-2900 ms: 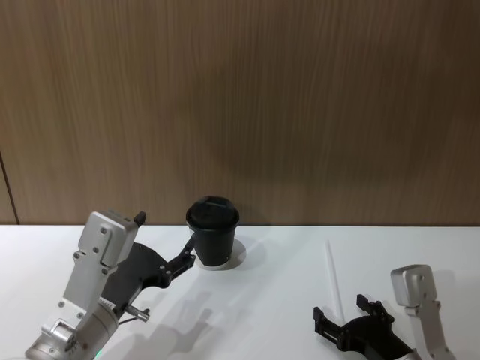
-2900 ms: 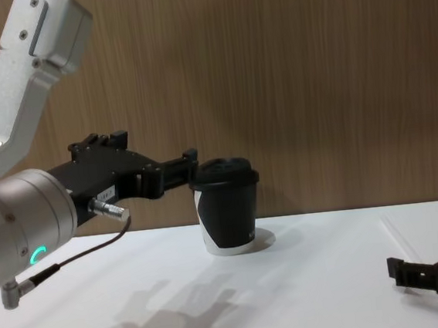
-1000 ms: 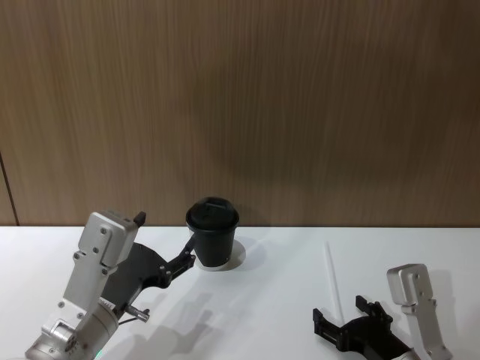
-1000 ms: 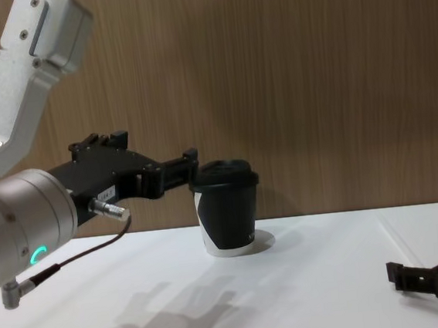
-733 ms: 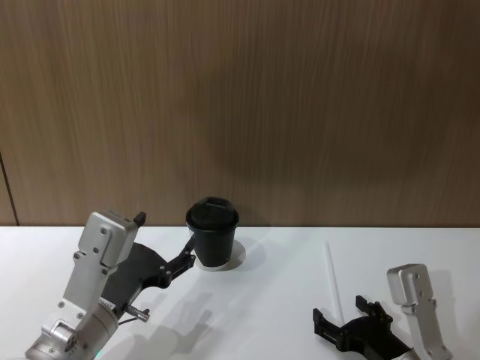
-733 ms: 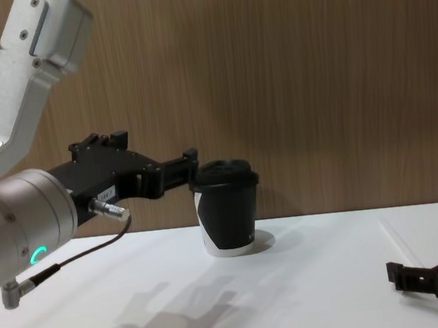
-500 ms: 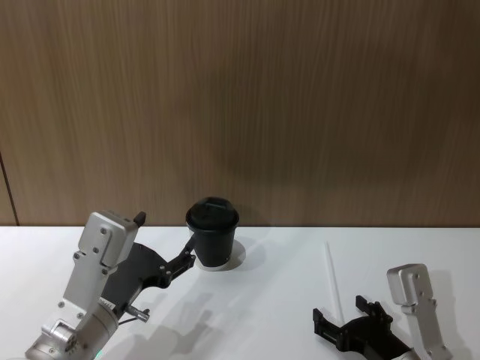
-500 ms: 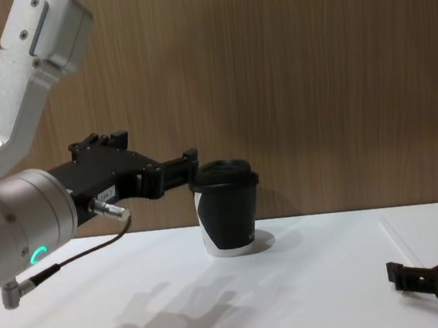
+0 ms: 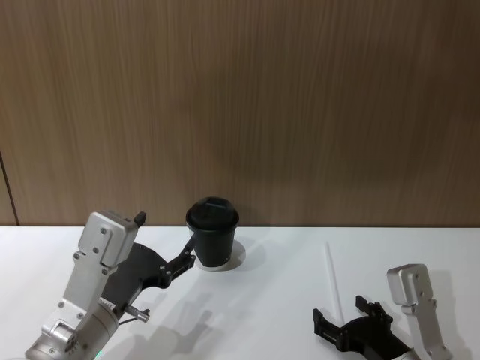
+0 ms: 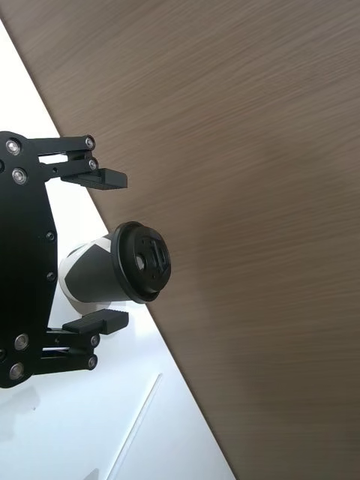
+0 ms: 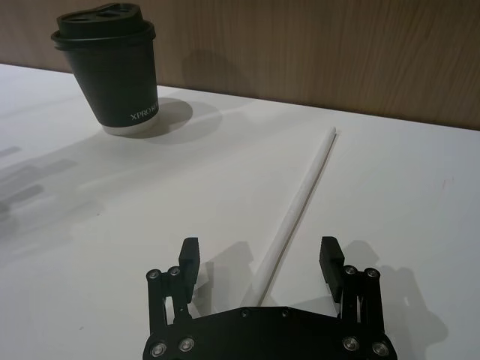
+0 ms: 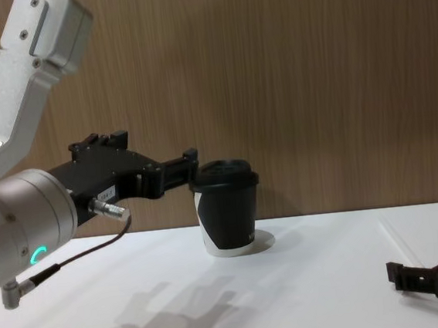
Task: Pick up the straw with one hand, pass it to the other hand, and insert it into the cup.
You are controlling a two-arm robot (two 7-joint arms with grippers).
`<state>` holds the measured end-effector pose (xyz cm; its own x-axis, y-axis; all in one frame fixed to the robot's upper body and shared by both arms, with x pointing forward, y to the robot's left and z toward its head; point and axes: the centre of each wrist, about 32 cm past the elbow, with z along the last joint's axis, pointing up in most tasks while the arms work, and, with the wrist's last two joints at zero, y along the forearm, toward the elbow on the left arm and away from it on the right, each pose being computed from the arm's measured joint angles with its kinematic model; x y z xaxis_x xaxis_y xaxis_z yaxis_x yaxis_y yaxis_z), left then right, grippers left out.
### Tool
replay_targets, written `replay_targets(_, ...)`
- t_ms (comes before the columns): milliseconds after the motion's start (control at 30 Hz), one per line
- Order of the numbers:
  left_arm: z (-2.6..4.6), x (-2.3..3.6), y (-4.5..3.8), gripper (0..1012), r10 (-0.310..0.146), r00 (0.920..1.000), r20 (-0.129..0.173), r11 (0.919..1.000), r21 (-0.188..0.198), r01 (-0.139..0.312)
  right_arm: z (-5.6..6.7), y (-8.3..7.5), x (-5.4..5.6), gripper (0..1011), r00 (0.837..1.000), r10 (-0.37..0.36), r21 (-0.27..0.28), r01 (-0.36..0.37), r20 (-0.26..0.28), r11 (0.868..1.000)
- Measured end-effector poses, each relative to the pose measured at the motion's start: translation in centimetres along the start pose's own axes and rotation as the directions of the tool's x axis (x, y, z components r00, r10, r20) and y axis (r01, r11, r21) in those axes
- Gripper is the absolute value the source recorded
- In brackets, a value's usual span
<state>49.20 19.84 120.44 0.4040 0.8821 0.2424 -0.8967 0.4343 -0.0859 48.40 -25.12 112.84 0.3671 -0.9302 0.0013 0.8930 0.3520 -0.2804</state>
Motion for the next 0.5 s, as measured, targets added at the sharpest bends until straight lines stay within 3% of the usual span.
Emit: replay_targets(500,0.00,0.00,0.00,1002,0.000,1.0000,0.000,1.0000,0.000,0.000,0.00,0.00,0.00,1001,1.000,0.000,0.000,0.000,0.000,1.000)
